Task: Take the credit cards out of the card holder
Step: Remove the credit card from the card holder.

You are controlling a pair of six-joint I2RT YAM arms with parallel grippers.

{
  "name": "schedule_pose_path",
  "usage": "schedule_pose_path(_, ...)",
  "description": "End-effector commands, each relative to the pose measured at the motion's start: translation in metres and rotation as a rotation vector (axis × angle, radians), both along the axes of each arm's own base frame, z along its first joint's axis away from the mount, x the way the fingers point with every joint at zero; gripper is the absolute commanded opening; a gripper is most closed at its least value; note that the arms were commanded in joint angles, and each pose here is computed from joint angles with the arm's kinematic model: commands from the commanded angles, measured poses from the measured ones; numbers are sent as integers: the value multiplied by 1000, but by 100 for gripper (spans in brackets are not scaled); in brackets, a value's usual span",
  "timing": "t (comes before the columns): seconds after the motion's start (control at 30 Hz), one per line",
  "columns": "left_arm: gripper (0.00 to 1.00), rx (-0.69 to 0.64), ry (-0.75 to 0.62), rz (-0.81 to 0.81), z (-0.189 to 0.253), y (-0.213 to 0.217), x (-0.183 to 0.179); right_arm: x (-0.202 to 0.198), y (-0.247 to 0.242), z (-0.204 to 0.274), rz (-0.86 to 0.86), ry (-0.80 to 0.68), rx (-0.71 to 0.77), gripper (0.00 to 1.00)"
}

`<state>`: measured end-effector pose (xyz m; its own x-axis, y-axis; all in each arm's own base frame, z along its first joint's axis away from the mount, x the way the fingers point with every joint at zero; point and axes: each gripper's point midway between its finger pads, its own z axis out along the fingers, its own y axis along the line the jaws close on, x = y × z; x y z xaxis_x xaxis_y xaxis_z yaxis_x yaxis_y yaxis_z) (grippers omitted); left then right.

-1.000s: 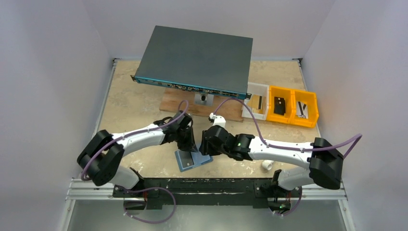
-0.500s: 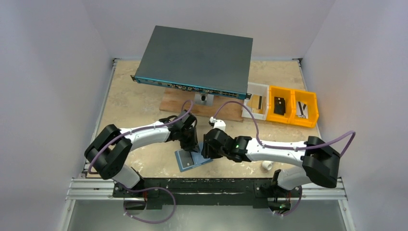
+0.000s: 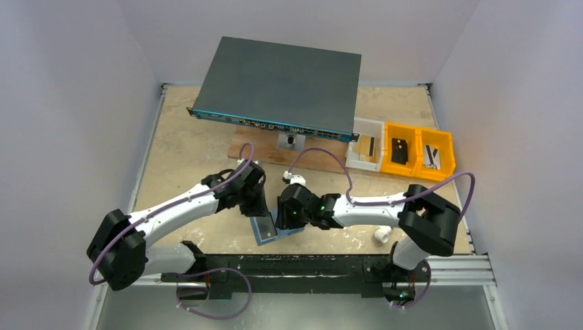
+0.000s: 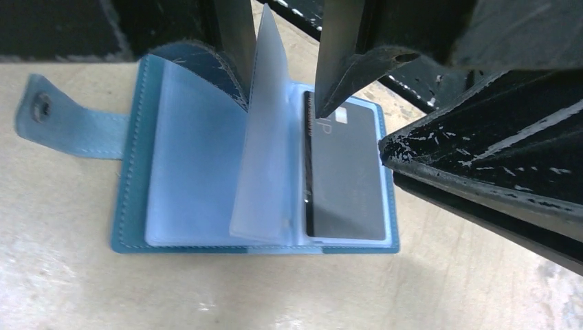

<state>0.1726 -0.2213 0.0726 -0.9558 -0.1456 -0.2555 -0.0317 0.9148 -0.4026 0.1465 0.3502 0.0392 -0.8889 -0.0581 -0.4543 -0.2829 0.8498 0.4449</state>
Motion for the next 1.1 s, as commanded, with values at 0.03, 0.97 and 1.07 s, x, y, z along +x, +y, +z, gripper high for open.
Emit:
schedule_pose_path(0.03, 17, 91, 22, 49, -13, 37, -14, 7, 32, 23, 55, -29, 96, 34)
schedule_pose_path(0.97, 10, 80, 55, 34, -26, 35, -20, 6, 27, 65, 70, -91, 96, 34)
schedule_pose_path(1.07, 9, 77, 57, 36, -28, 36, -21, 0, 37, 43, 85, -24, 120, 34)
